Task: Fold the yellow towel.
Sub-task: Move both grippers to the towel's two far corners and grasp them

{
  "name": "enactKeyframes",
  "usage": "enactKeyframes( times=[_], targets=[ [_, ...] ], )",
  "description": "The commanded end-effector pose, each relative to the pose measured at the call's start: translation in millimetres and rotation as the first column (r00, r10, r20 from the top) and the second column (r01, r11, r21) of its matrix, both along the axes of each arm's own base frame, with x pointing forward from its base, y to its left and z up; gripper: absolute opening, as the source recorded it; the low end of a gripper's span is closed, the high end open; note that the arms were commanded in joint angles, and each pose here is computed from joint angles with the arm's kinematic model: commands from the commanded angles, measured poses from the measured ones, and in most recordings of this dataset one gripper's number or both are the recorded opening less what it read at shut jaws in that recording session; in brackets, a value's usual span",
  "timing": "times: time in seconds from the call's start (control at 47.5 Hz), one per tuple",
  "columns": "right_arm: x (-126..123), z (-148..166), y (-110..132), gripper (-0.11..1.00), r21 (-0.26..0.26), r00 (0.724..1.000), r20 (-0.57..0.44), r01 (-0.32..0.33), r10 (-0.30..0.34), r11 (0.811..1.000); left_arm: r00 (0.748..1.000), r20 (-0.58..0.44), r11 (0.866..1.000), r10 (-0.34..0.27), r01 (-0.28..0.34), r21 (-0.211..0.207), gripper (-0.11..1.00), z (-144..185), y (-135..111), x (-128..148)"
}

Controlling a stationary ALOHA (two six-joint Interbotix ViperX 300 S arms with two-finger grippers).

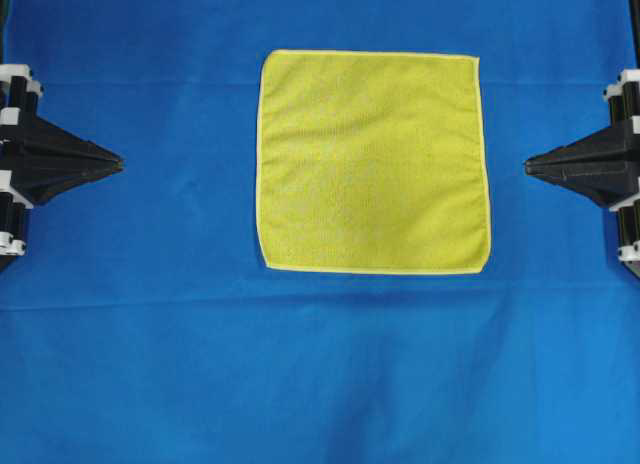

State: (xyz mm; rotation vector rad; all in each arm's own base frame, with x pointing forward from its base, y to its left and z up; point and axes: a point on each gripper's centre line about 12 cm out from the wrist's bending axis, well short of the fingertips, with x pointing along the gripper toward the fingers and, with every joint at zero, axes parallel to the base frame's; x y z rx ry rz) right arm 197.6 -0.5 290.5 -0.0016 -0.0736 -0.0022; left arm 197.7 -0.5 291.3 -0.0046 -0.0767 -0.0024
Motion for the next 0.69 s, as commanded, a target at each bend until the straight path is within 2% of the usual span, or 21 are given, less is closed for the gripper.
enactKeyframes(
  times=[0.0,0.084,0.189,0.379,0.526,0.589,0.631,0.673],
  targets=[
    [3,14,-2,0.00,0.015,1.000,0.029,0.011,-0.012,1.000,1.000,-0.002,0.999,0.013,-0.013,-0.030,0.00,8,2,6],
    [5,14,-8,0.00,0.021,0.999,-0.014,0.038,-0.038,0.999,0.999,-0.025,0.999,0.030,-0.031,-0.019,0.00,5,6,10],
    [7,11,-21,0.00,0.035,0.989,-0.106,0.105,-0.101,0.994,0.995,-0.065,0.997,0.070,-0.072,-0.017,0.00,0,15,22],
    [10,-4,-52,0.00,0.055,0.939,-0.255,0.252,-0.230,0.966,0.975,-0.150,0.986,0.165,-0.169,-0.015,0.00,-11,40,46],
    [11,-26,-82,0.00,0.046,0.867,-0.370,0.376,-0.334,0.925,0.941,-0.231,0.967,0.245,-0.256,-0.015,0.01,-27,67,63],
    [11,-37,-97,0.01,0.040,0.825,-0.419,0.435,-0.380,0.900,0.927,-0.261,0.959,0.269,-0.283,-0.015,0.02,-33,77,71],
    [10,-44,-106,0.01,0.036,0.798,-0.448,0.468,-0.404,0.883,0.918,-0.279,0.954,0.283,-0.299,-0.013,0.10,-37,83,77],
    [10,-51,-115,0.08,0.027,0.769,-0.477,0.497,-0.426,0.867,0.903,-0.305,0.947,0.304,-0.322,-0.011,0.22,-43,93,84]
  ],
)
